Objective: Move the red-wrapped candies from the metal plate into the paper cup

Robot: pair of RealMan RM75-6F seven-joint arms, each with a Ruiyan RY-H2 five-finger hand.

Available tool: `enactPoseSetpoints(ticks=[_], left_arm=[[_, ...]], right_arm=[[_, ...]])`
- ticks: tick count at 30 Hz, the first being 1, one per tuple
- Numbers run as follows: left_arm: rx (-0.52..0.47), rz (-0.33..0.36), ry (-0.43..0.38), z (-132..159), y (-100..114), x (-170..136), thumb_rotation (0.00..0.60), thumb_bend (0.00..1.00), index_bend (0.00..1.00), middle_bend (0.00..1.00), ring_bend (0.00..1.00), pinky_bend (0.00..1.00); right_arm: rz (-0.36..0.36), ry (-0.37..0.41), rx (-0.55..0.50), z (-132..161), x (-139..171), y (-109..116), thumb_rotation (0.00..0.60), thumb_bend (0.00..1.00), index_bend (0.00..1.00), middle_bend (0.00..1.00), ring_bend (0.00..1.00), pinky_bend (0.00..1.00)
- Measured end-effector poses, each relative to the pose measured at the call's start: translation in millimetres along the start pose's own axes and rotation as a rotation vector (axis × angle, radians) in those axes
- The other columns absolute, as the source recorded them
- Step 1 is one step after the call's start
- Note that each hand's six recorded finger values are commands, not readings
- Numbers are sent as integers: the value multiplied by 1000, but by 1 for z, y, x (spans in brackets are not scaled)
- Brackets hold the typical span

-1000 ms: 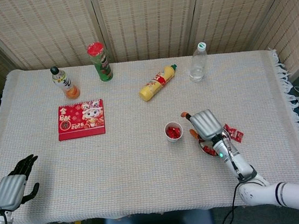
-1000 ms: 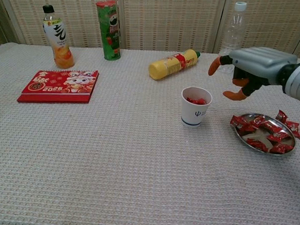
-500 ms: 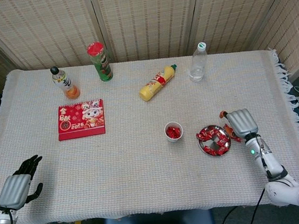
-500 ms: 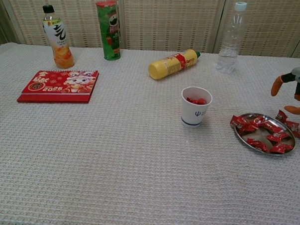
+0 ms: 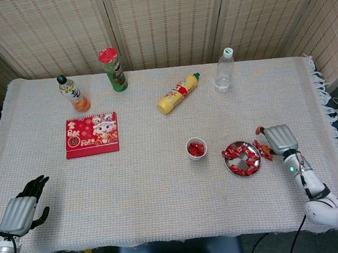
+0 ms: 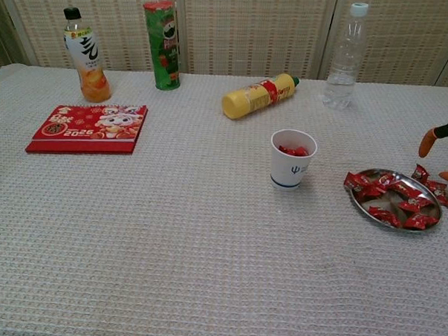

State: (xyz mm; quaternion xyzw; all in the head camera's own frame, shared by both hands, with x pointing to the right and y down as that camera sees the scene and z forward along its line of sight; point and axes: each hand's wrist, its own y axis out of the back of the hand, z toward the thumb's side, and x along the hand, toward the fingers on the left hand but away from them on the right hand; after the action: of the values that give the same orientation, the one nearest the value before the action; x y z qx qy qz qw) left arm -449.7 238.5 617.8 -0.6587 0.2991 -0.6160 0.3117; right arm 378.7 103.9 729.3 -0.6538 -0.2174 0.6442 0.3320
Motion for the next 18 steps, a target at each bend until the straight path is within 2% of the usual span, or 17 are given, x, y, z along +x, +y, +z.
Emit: enactPoseSetpoints(ticks=[18], left_arm=[[1, -4, 9, -2, -1, 1, 600, 438, 0, 0, 68, 354]], right_arm=[[11, 19, 0, 15, -12, -14, 600, 310, 412, 1000, 971, 1000]])
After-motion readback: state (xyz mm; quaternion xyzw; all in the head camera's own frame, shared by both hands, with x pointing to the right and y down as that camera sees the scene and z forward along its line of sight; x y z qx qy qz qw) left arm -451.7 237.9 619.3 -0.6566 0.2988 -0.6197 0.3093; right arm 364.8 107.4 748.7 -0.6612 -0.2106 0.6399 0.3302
